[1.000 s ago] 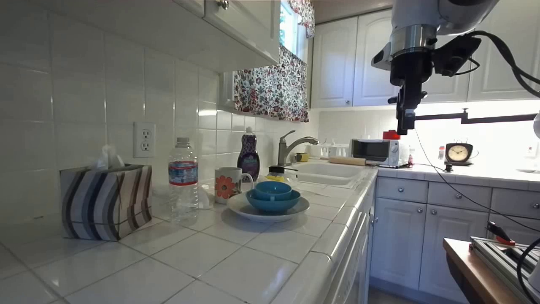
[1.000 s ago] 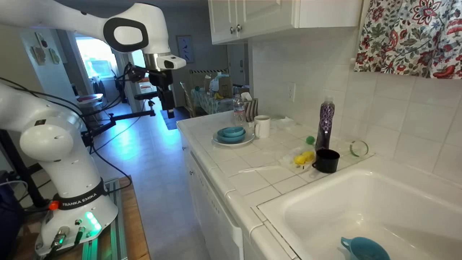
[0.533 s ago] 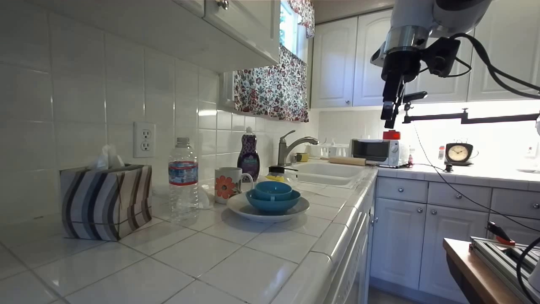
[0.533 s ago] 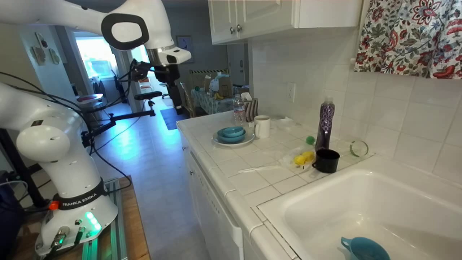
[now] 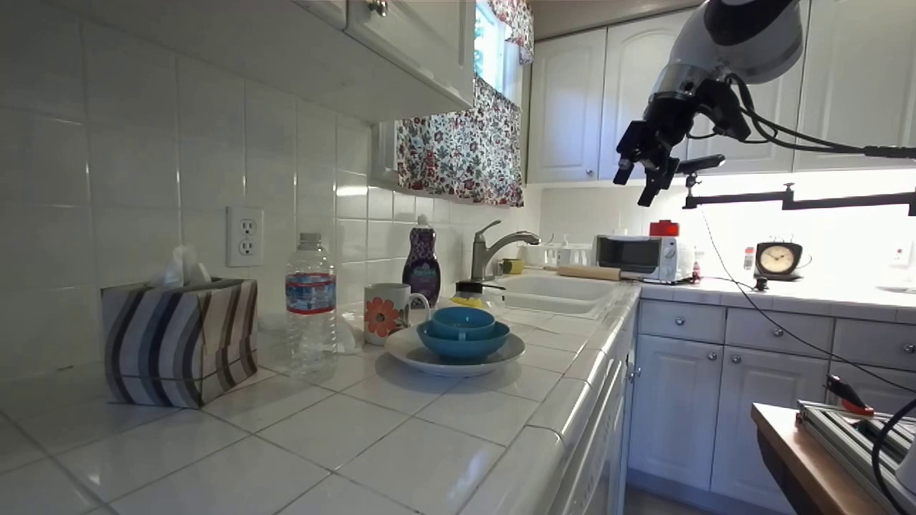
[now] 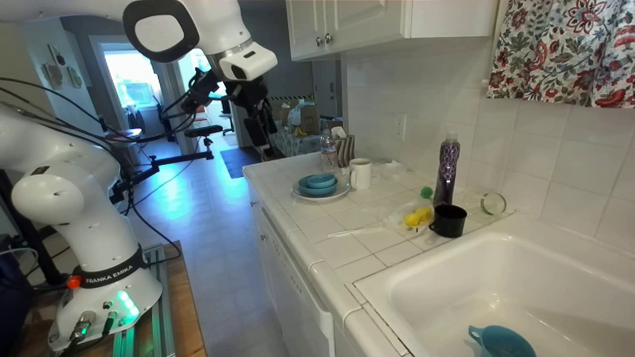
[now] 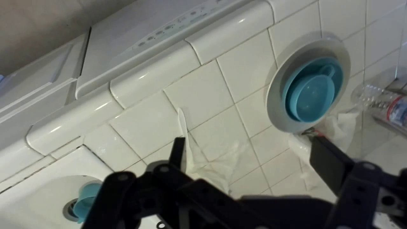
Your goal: Pour the liquid in the black measuring cup into the sink then place the cup back on the counter.
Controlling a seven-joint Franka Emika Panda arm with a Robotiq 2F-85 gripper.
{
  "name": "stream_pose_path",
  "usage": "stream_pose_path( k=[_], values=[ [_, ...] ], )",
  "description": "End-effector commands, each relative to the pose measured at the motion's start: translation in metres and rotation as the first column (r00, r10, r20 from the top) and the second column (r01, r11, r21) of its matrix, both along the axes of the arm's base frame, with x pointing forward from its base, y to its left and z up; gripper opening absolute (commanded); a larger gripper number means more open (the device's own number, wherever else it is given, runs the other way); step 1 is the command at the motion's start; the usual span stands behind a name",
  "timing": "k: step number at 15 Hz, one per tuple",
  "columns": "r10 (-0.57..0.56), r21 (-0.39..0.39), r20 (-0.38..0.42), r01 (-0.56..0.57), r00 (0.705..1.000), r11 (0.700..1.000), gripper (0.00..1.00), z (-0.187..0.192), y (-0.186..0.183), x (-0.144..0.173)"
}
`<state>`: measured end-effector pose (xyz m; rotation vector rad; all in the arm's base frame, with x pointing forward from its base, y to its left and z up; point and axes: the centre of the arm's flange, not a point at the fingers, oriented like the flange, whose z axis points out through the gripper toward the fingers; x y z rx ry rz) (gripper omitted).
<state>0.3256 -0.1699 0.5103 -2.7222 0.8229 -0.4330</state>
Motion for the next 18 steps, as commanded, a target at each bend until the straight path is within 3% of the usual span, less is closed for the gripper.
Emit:
stream_pose_path(
  k=[1, 5, 10, 11, 13, 16, 18],
  values=[
    [-0.174, 0.086, 0.038, 0.171, 0.984, 0.982, 1.00, -0.012, -0.053, 0.013],
    [-0.367, 0.163, 0.085, 0.350, 0.926, 0.922, 1.00, -0.038, -0.110, 0.015],
    [-0.576, 0.312, 0.086, 0.527, 0.813, 0.790, 1.00, -0.055, -0.145, 0.023],
    [-0.511, 0.250, 0.094, 0.477, 0.854, 0.843, 1.00, -0.055, -0.135, 0.005],
    [-0.543, 0.276, 0.080, 0.505, 0.836, 0.818, 1.00, -0.058, -0.139, 0.011],
    [-0.553, 0.282, 0.074, 0.515, 0.830, 0.810, 1.00, -0.058, -0.140, 0.014],
    [-0.613, 0.276, 0.102, 0.569, 0.784, 0.774, 1.00, -0.063, -0.159, 0.026]
  ],
)
